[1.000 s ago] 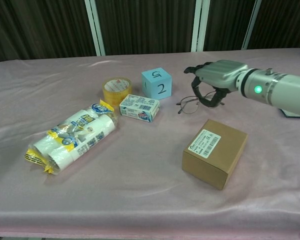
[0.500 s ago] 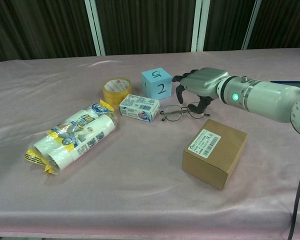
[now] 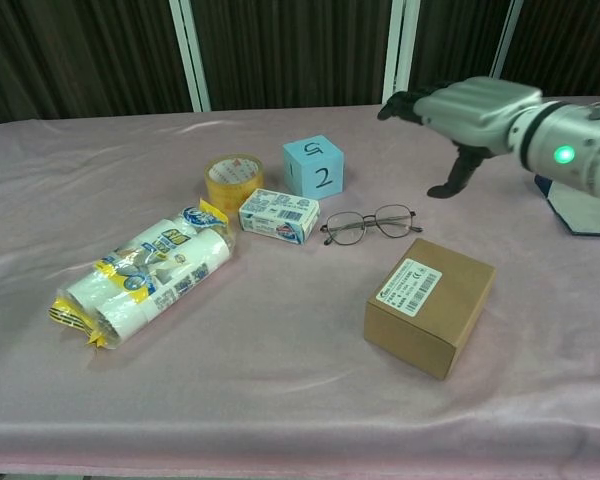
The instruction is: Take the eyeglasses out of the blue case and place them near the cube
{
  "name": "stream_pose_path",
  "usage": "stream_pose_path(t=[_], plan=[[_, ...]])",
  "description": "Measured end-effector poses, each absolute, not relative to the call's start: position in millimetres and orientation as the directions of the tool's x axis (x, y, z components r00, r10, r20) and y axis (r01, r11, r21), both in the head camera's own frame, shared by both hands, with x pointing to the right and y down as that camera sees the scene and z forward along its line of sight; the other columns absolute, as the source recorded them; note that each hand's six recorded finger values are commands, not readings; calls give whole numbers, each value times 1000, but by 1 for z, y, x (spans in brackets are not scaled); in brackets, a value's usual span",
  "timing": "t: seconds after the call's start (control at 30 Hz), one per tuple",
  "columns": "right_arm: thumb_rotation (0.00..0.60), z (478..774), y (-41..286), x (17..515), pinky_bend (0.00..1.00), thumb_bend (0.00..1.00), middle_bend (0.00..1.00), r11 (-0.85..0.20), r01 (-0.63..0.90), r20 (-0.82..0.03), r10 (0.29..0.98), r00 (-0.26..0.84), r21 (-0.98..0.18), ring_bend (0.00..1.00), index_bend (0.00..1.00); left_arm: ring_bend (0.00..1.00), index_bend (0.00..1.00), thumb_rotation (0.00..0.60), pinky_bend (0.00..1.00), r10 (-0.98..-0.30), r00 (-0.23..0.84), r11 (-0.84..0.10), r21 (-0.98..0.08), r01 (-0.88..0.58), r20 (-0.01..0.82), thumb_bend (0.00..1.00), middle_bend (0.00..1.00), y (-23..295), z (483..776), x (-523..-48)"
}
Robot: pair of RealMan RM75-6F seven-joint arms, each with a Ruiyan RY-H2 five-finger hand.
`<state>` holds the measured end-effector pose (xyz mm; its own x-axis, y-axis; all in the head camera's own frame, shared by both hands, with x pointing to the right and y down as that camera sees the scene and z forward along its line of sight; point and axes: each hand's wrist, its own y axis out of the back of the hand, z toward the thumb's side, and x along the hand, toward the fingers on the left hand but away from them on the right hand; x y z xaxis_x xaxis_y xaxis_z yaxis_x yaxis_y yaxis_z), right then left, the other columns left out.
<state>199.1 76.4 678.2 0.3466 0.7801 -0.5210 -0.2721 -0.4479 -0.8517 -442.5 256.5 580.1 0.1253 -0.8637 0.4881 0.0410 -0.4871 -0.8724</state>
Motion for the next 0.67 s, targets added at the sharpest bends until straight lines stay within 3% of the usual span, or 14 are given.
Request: stream_pose_path(t=[0.13, 0.3, 0.47, 0.67], plan=[[600, 628, 114, 262, 0, 329, 0, -436, -198, -477, 836, 272, -878, 0, 133, 0, 0, 600, 49, -871, 120, -476, -879, 37, 477, 432, 0, 256, 576, -444], [600, 584, 191, 356, 0, 327, 0, -448, -123, -457, 887, 60, -886, 0, 143, 0, 0, 600, 63, -884, 113, -454, -891, 27, 454, 432, 0, 257, 569, -446], [600, 571, 231, 400, 0, 327, 0, -434, -61, -436, 900, 17, -899, 0, 127, 0, 0, 600, 58, -882, 125, -454, -890, 36, 454, 432, 0, 260, 568, -444], [600, 567, 238, 417, 0, 327, 0, -423, -43, -424, 906, 10, -905, 0, 118, 0, 0, 600, 54, -882, 146, -447, -894, 37, 448, 432, 0, 263, 567, -440]])
